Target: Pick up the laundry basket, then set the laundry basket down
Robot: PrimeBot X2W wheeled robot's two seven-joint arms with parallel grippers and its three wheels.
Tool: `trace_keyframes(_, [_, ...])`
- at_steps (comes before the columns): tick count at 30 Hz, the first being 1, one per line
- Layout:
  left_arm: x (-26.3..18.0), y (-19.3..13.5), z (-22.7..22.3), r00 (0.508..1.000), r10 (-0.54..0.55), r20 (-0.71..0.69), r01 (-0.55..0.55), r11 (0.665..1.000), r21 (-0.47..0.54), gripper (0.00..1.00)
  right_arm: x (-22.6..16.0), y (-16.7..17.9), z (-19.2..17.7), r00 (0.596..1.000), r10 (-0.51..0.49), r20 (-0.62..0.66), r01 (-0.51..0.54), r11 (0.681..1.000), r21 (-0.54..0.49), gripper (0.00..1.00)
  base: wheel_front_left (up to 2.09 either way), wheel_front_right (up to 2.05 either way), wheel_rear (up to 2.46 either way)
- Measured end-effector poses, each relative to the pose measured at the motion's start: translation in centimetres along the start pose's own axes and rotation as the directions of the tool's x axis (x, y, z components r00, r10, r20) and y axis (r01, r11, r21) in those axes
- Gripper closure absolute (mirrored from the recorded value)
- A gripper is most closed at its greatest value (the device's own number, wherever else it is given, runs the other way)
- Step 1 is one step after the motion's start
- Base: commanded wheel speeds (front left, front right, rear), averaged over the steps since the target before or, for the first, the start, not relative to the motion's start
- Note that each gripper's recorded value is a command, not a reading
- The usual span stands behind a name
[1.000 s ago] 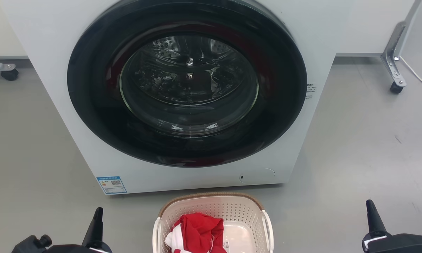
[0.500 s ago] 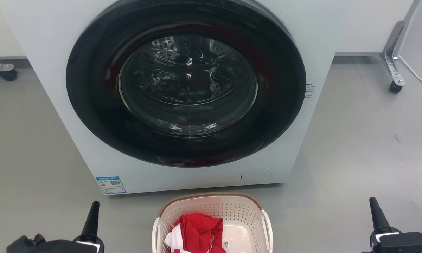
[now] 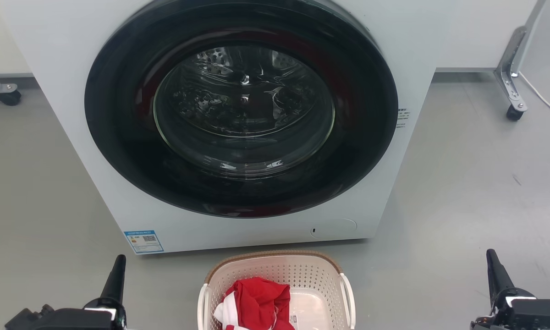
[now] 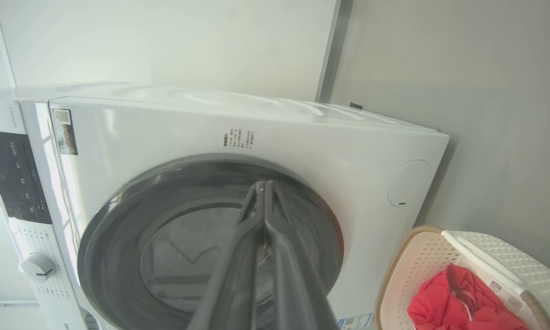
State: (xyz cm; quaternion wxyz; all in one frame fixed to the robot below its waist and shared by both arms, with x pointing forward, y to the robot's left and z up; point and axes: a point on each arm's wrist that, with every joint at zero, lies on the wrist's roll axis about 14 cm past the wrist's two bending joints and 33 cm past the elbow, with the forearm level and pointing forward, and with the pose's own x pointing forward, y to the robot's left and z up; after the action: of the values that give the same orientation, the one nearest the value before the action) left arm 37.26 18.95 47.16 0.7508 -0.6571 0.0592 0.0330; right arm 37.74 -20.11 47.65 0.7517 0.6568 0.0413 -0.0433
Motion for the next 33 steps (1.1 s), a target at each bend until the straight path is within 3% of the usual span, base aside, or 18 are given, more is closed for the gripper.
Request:
trace_keyframes(9, [0.42,-0.60,0.31,0.999,-0.031,0.011,0.032,0.992,-0.120,1.00,0.07,0.17,0.43,1.000,0.024,0.012,-0.025,0.991,0.135,1.00,0.00,0.00,0.00])
trace_keyframes(33, [0.52,-0.87,0.30,0.999,-0.044,0.014,0.045,0.990,-0.135,1.00,0.29,0.57,0.46,0.999,0.035,0.013,-0.037,0.990,0.138,1.00,0.00,0.00,0.00])
